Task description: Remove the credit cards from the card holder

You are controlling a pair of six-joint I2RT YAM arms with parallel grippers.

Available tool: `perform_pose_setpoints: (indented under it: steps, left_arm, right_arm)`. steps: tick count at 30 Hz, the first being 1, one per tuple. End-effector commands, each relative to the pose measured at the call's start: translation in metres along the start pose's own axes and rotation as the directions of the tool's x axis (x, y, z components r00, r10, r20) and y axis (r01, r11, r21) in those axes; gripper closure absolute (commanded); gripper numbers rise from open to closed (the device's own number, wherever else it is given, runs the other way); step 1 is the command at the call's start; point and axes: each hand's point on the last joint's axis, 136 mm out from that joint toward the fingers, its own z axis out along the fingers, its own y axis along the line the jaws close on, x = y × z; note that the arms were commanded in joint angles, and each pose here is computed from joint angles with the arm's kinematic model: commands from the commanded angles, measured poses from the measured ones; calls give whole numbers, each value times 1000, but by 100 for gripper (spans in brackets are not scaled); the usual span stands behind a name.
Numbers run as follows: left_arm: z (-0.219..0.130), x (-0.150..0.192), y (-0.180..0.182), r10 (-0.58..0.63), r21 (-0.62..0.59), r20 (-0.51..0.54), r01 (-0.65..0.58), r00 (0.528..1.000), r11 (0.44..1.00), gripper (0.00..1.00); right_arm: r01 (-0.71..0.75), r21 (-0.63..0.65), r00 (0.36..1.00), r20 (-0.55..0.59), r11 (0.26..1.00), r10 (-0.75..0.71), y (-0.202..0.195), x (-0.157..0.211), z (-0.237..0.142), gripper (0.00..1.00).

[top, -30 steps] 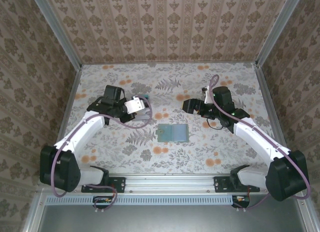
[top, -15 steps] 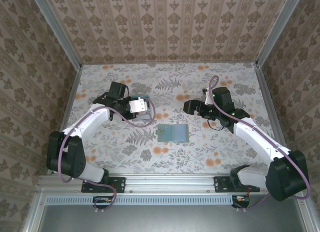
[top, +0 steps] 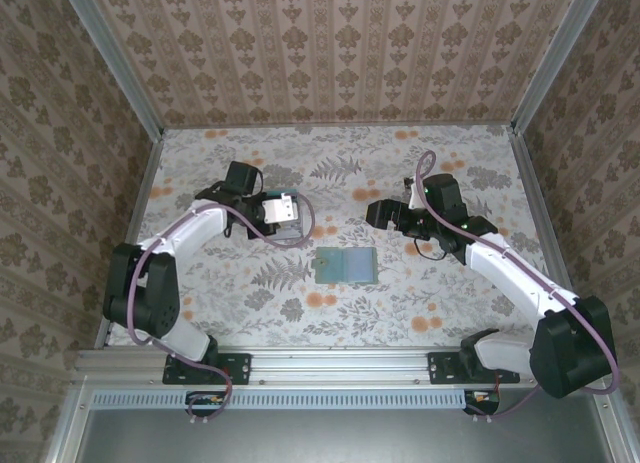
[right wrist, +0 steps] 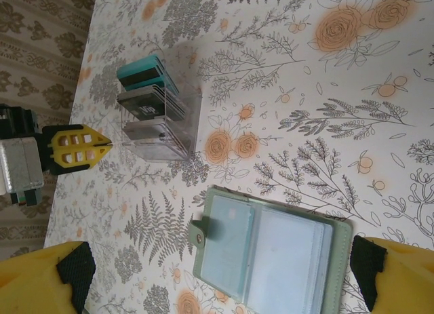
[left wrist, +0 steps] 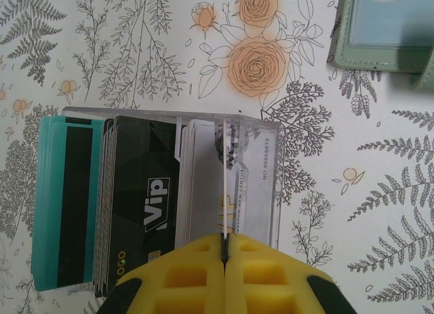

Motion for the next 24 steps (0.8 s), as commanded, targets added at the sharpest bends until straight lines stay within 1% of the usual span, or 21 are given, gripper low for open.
perform_pose_setpoints:
  steps: [1, 8, 9, 10, 11, 12, 15, 17, 21, 22, 24]
  left_arm:
    - [0, -3, 4, 27, 5, 0, -27, 1000, 1000, 100]
    - [3, 0, 5, 23, 12, -15, -23, 1000, 1000, 100]
    - [3, 0, 6, 26, 9, -17, -25, 1000, 1000, 95]
    - [3, 0, 6, 28, 9, -19, -27, 999, 1000, 86]
    - [3, 0, 7, 30, 8, -21, -29, 999, 1000, 81]
    - [3, 0, 8, 32, 4, -24, -32, 999, 999, 73]
    - [2, 1, 10, 33, -2, -29, -33, 999, 999, 71]
    - [2, 0, 12, 26, -13, -23, -26, 999, 1000, 67]
    - [-3, -7, 18, -2, -38, 3, 2, 1000, 999, 63]
    - [-7, -11, 23, -22, -60, 20, 23, 1000, 998, 61]
    - [-16, -17, 36, -68, -117, 61, 75, 996, 990, 49]
  right_arm:
    - [1, -3, 1000, 6, 1000, -1, 2, -4, 0, 0]
    - [-3, -7, 1000, 1, 1000, 3, 2, -4, 3, 0]
    - [-2, -8, 1000, 2, 1000, 2, 2, -5, 3, 0]
    - [-2, -8, 1000, 0, 1000, 2, 2, -4, 3, 0]
    - [-2, -8, 1000, 0, 1000, 2, 2, -5, 3, 0]
    - [-2, -9, 1000, -1, 1000, 2, 2, -5, 4, 0]
    - [-2, -10, 1000, -3, 1000, 2, 2, -4, 4, 0]
    - [-2, -9, 1000, -4, 1000, 2, 2, -4, 4, 0]
    - [-4, -10, 1000, -9, 1000, 4, 2, -3, 5, 0]
    - [-1, -8, 1000, -9, 1000, 1, 2, -3, 5, 0]
    - [5, -4, 1000, -8, 1000, -5, 2, -4, 4, 0]
